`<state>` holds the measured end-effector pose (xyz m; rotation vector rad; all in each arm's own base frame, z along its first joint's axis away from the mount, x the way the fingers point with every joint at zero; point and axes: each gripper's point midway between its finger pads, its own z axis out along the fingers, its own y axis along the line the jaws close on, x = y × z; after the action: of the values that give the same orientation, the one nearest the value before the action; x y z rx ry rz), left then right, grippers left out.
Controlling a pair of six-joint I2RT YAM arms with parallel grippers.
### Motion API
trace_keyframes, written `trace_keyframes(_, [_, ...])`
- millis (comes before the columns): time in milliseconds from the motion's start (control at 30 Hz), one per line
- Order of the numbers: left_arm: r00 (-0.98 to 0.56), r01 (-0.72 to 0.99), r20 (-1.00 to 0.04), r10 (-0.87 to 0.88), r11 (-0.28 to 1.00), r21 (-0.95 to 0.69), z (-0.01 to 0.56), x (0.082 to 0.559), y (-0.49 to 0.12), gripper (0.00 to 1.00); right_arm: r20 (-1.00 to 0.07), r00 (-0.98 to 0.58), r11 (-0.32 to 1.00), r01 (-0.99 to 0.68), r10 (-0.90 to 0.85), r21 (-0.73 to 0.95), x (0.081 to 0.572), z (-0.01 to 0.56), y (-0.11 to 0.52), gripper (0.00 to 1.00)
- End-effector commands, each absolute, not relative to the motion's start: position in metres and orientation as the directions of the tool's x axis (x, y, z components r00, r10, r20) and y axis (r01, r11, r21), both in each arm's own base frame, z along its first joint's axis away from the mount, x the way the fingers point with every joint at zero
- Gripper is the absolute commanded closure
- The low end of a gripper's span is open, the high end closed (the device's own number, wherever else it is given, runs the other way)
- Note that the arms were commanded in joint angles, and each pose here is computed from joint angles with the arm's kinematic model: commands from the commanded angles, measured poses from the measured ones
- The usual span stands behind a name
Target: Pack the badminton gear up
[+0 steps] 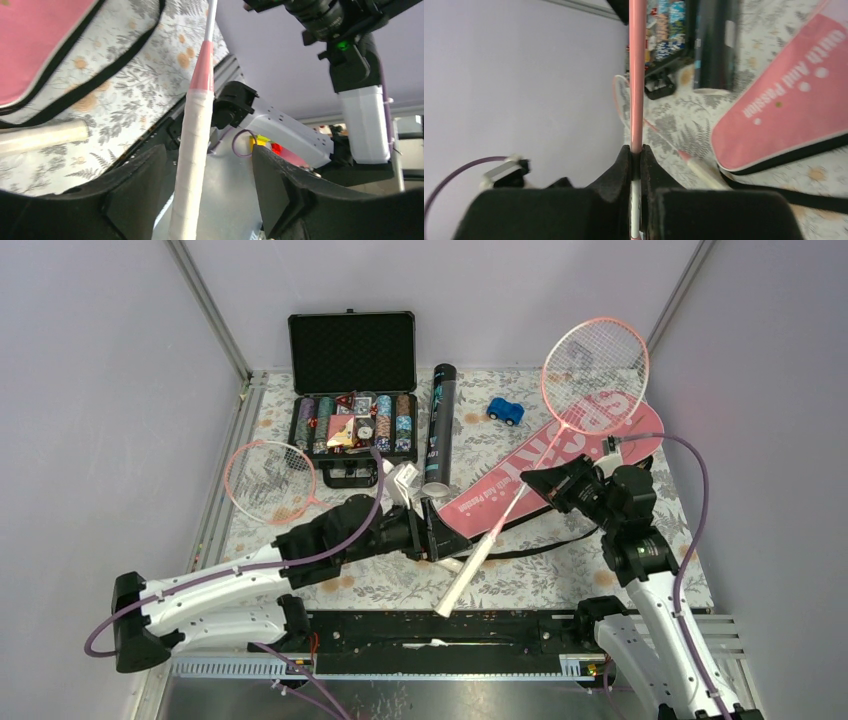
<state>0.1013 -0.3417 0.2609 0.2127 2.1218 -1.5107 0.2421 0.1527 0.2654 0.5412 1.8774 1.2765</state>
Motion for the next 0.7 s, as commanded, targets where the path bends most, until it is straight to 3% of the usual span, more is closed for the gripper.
trace_keyframes(0, [-0.721,0.490,-0.669,-0.177,0.552,-0.675,0.271,0.133,-0.311,0.33,-0.418,-0.579,0.548,0.060,0.700,0.834,0.235,0.243,0.130,1.00])
trace_keyframes(100, [-0.612,0.553,-0.786,-0.090,0.662,-0.506,0.271,0.158,-0.302,0.33,-0.395,-0.600,0.584,0.154,0.696,0.797,0.225,0.224,0.122,1.00])
trace_keyframes(300, [-0.449,0.611,-0.881,0.146,0.770,-0.184,0.271,0.218,-0.316,0.33,-0.407,-0.602,0.688,0.359,0.687,0.630,0.194,0.193,0.086,1.00])
trace_keyframes(500, [-0.211,0.790,-0.897,0.389,0.608,0.078,0.250,0.255,-0.373,0.32,-0.435,-0.582,0.721,0.475,0.687,0.504,0.175,0.170,0.058,1.00])
trace_keyframes(667, [-0.092,0.852,-0.856,0.508,0.486,0.197,0.201,0.275,-0.414,0.32,-0.439,-0.622,0.760,0.507,0.649,0.405,0.163,0.150,0.047,1.00])
